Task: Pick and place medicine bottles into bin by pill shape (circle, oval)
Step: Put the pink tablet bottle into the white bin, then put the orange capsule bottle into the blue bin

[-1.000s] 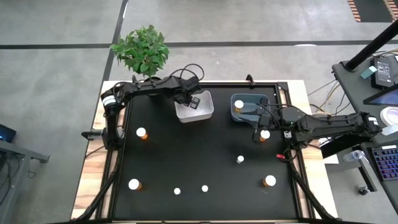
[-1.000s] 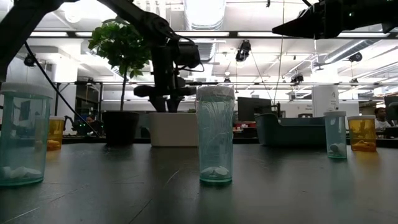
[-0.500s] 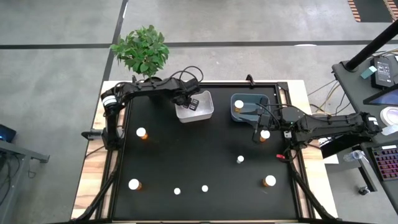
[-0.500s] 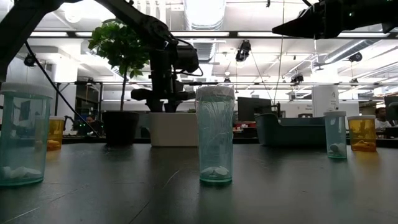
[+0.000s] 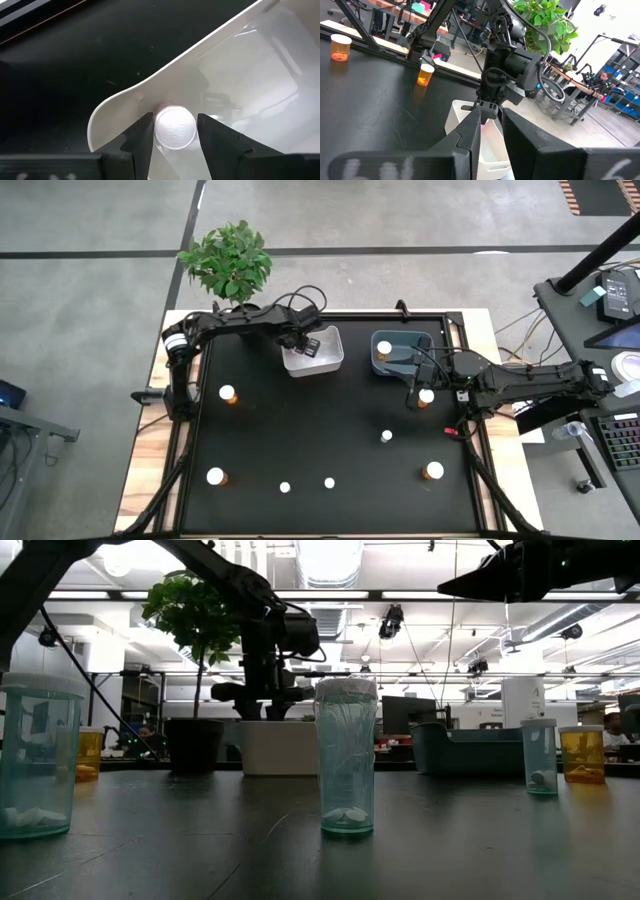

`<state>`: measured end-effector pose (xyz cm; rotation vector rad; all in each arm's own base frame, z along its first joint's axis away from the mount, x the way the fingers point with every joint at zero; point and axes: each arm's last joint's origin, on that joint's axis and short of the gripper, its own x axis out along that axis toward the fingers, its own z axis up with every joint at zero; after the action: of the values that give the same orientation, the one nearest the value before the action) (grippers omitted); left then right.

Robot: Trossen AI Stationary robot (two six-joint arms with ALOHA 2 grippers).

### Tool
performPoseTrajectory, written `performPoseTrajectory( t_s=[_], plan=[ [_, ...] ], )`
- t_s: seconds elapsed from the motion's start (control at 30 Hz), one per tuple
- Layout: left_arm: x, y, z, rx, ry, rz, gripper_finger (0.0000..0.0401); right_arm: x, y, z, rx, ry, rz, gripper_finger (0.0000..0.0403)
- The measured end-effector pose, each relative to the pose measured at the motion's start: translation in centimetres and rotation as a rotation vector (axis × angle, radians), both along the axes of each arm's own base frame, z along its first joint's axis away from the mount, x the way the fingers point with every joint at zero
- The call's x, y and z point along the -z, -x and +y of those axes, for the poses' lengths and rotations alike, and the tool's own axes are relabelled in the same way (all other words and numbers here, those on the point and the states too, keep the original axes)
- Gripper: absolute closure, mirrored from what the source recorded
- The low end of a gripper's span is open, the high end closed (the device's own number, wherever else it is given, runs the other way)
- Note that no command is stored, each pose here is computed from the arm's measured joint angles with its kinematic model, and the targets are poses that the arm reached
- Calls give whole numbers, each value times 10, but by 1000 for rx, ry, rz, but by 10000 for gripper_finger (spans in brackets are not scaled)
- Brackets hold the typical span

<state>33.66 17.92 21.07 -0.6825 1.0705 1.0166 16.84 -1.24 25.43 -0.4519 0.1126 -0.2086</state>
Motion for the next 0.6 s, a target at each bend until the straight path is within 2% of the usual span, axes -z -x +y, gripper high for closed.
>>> performPoseTrajectory(
  t_s=[0.33,0.6],
  plan=[
    [-23,7,-4,10,-22,-37,264,0,0,0,0,0,-1,330],
    [-60,17,-19,62,-69,-125,263,0,0,0,1,4,0,330]
  ],
)
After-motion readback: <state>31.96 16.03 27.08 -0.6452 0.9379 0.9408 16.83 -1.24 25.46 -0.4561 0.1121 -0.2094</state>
